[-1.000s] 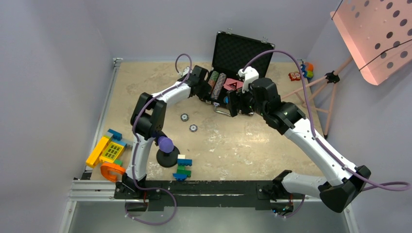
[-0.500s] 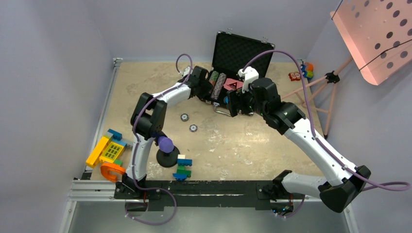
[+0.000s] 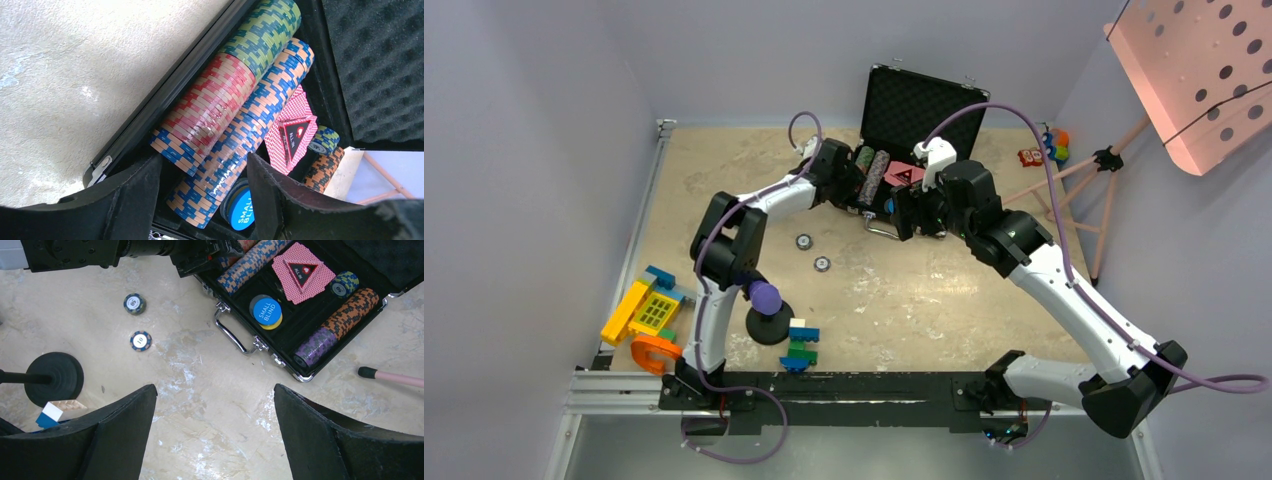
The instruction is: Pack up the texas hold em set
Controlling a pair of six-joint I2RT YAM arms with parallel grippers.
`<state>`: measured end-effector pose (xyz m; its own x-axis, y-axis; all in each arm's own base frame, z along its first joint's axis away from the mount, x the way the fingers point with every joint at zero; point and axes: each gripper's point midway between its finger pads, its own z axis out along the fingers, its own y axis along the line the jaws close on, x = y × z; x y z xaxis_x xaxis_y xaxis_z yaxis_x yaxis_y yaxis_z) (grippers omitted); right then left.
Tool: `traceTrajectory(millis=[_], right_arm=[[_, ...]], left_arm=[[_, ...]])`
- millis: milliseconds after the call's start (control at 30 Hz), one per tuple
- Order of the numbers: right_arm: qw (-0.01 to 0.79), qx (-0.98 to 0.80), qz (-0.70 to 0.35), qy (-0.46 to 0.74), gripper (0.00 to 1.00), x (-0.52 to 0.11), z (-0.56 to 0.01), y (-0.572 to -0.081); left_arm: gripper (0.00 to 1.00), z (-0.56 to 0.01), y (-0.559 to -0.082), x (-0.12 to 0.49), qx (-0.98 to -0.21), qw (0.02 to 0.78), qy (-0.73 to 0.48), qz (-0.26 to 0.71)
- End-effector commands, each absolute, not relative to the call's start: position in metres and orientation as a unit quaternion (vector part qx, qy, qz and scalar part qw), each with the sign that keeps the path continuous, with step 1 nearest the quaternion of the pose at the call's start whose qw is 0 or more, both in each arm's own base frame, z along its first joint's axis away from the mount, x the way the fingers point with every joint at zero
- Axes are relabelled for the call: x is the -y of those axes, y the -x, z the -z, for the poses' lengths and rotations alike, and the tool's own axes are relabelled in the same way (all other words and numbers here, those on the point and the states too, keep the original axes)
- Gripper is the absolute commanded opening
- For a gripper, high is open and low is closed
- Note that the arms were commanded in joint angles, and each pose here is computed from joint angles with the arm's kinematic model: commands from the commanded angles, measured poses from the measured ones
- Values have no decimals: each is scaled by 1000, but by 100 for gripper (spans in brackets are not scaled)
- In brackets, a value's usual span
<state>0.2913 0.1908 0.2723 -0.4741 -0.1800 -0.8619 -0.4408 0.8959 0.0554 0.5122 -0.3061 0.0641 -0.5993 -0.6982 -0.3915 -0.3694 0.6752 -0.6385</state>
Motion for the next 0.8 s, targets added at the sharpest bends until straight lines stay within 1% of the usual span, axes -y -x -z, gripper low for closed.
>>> traceTrajectory(millis=[0,367,633,767], right_arm=[[493,-841,-133,179,90,-191,-278,-297],[493,-842,-129,177,90,-189,-277,-298],[490,-844,-126,178,90,-189,-275,-298],[489,-845,-124,178,90,-189,-274,-299]], left_arm=[[68,-109,-522,304,-833,373,292,285],[69,-131,-507,290,-829,396,275,283],[69,-125,-504,291,-833,386,273,287],[69,-139,-503,287,-829,404,260,287]])
